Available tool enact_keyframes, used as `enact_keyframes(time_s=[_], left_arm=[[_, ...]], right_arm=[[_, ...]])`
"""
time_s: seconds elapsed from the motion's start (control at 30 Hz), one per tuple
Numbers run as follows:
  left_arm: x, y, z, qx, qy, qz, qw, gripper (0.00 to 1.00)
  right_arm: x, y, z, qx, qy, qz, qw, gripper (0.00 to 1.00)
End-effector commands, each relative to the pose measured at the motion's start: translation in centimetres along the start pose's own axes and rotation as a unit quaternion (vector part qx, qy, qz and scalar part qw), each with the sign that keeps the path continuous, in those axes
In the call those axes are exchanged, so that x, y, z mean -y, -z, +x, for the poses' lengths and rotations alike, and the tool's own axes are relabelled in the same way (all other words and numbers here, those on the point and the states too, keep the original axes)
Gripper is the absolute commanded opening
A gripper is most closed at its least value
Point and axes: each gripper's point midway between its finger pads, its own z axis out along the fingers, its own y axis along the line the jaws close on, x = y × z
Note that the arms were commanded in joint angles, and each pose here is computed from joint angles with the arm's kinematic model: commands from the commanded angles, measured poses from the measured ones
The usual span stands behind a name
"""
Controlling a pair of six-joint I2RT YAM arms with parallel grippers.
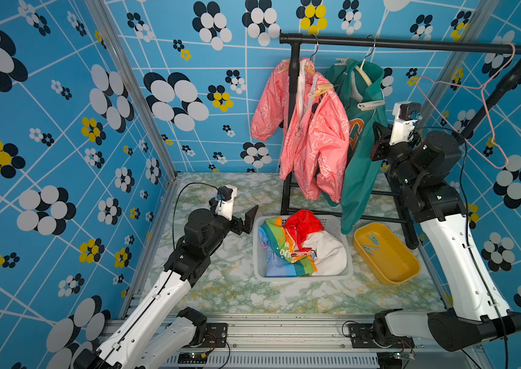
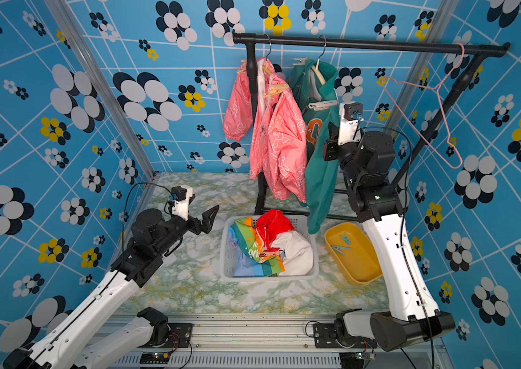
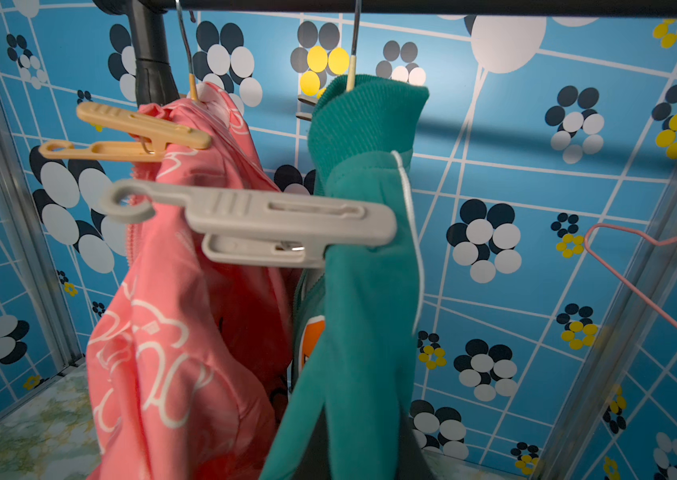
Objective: Remove the clothespins securing jackets to the hanger
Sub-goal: Pick up the hanger from the clothesline.
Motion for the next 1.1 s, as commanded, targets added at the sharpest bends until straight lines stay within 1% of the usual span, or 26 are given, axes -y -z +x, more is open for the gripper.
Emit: enact_keyframes(time_s=[0.0,0.07,0.13,0.23,0.33,0.43,0.47,0.57,0.67,0.73,0.83,0.87,0.93,1.07], left_arm=[[-0.2,0.2,0.1,0.001,-0.001,-0.003,1.000,0.99],[-0.2,0.4,-0.1,0.003,-0.001,-0.003,1.000,0.99],[-0.1,0.6,-0.3,0.005,0.000,-0.002,1.000,1.00],[0.1,1.0,-0.6,0.014,0.006,0.002,1.000,0.99],[0.2,1.5,-0.7,0.019,0.012,0.004,1.000,0.99],[0.2,1.9,-0.8,0.022,0.013,0.003,1.000,0.99],[0.2,2.0,-1.0,0.022,0.013,0.004,1.000,1.00],[0.4,2.1,-1.4,0.027,0.012,0.008,1.000,0.99],[0.7,1.8,-1.6,0.033,0.019,0.019,0.999,0.99],[1.0,1.5,-1.8,0.037,0.026,0.028,0.999,0.99],[1.5,1.3,-2.1,0.041,0.036,0.043,0.998,0.99],[1.6,1.3,-2.2,0.042,0.039,0.046,0.997,1.00],[1.7,1.5,-2.4,0.047,0.041,0.050,0.997,0.99],[1.9,2.5,-2.8,0.056,0.041,0.052,0.996,0.99]], right_arm=[[1.4,6.4,-10.5,0.169,0.007,0.021,0.985,0.00],[1.7,7.7,-11.1,0.183,0.011,0.030,0.983,0.00],[1.8,8.4,-11.2,0.176,0.020,0.031,0.984,0.00],[2.0,8.3,-10.0,0.134,0.037,0.037,0.990,0.00],[2.3,8.8,-7.4,0.081,0.042,0.046,0.995,0.00],[1.9,11.3,-5.3,0.071,0.035,0.036,0.996,0.00],[1.7,12.0,-4.2,0.054,0.034,0.030,0.998,0.00],[1.7,14.7,-3.1,0.022,0.037,0.025,0.999,0.00],[2.4,16.7,-2.7,0.002,0.034,0.042,0.999,0.00],[2.7,18.5,-4.8,0.027,0.023,0.044,0.998,0.00],[0.6,20.8,-7.7,0.079,0.014,-0.022,0.997,0.00],[-0.3,21.7,-9.0,0.101,0.013,-0.052,0.993,0.00],[-1.3,23.6,-11.5,0.143,0.006,-0.088,0.986,0.00],[-3.3,27.0,-15.2,0.211,0.015,-0.157,0.965,0.00]])
